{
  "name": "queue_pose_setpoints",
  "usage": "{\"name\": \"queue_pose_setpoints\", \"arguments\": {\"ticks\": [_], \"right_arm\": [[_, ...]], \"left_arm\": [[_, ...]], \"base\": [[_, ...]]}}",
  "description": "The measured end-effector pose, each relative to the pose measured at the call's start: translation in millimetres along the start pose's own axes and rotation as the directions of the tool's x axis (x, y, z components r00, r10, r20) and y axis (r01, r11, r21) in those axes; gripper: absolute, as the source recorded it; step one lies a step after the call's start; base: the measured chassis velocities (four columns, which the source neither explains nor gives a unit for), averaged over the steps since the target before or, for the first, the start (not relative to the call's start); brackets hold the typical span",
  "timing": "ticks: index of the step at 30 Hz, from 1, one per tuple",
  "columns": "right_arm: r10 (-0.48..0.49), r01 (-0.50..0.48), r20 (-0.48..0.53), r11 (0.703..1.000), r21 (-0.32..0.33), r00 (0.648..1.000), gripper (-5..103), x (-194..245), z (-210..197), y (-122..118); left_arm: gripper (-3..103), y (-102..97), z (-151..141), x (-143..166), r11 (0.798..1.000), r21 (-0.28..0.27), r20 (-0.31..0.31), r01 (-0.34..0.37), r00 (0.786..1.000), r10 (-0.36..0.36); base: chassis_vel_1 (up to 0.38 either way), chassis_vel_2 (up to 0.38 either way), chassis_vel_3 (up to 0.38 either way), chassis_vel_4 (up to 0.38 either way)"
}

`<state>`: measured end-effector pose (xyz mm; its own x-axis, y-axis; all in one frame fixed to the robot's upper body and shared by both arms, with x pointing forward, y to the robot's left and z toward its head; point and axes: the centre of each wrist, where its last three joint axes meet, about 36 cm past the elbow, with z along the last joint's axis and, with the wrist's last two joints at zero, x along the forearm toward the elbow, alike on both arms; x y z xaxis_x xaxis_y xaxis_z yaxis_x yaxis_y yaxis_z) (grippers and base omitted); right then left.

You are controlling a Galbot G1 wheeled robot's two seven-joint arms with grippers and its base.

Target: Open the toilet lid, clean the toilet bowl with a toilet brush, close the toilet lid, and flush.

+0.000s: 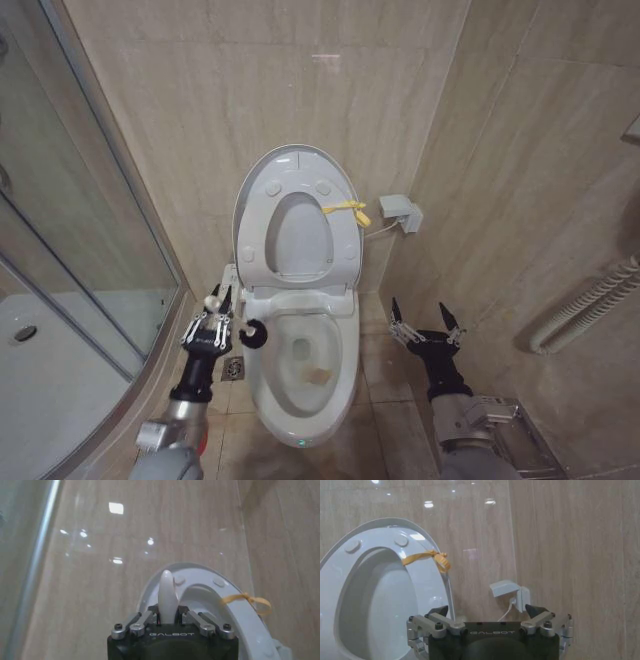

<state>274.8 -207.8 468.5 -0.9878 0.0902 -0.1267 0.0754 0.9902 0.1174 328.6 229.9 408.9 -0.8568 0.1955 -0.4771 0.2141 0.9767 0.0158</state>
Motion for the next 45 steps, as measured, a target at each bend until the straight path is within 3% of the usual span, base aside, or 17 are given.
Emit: {"name": "queue_pose_setpoints", "arguments": {"ticks": [4, 8, 14, 21, 24, 29, 45], "right_arm": [[0.0, 0.0, 0.0, 1.0, 0.0, 1.0, 100, 0, 0, 0], [0.0, 0.0, 0.0, 1.0, 0.0, 1.0, 100, 0, 0, 0], [0.0, 0.0, 0.0, 1.0, 0.0, 1.0, 100, 0, 0, 0], [0.0, 0.0, 0.0, 1.0, 0.0, 1.0, 100, 0, 0, 0], [0.0, 0.0, 0.0, 1.0, 0.0, 1.0, 100, 0, 0, 0], [0.0, 0.0, 0.0, 1.0, 0.0, 1.0, 100, 0, 0, 0], [0.0, 0.0, 0.0, 1.0, 0.0, 1.0, 100, 0, 0, 0]], "left_arm": [[22, -4.3, 17, -12, 0.999, 0.029, -0.012, -0.035, 0.999, 0.035], [22, -25.6, 35, -20, 0.993, 0.078, -0.033, -0.087, 0.995, 0.09], [22, -48.9, 64, -30, 0.981, 0.106, -0.063, -0.16, 0.984, 0.168], [22, -61.8, 94, -49, 0.971, 0.101, -0.108, -0.216, 0.968, 0.226], [22, -59.6, 122, -58, 0.968, 0.046, -0.152, -0.248, 0.956, 0.252], [22, -56.8, 145, -57, 0.965, 0.023, -0.18, -0.262, 0.948, 0.262], [22, -54.7, 205, -22, 0.954, 0.011, -0.276, -0.299, 0.916, 0.29]], "base": [[0.0, 0.0, 0.0, 0.0], [0.0, 0.0, 0.0, 0.0], [0.0, 0.0, 0.0, 0.0], [0.0, 0.0, 0.0, 0.0], [0.0, 0.0, 0.0, 0.0], [0.0, 0.0, 0.0, 0.0], [0.0, 0.0, 0.0, 0.0]]}}
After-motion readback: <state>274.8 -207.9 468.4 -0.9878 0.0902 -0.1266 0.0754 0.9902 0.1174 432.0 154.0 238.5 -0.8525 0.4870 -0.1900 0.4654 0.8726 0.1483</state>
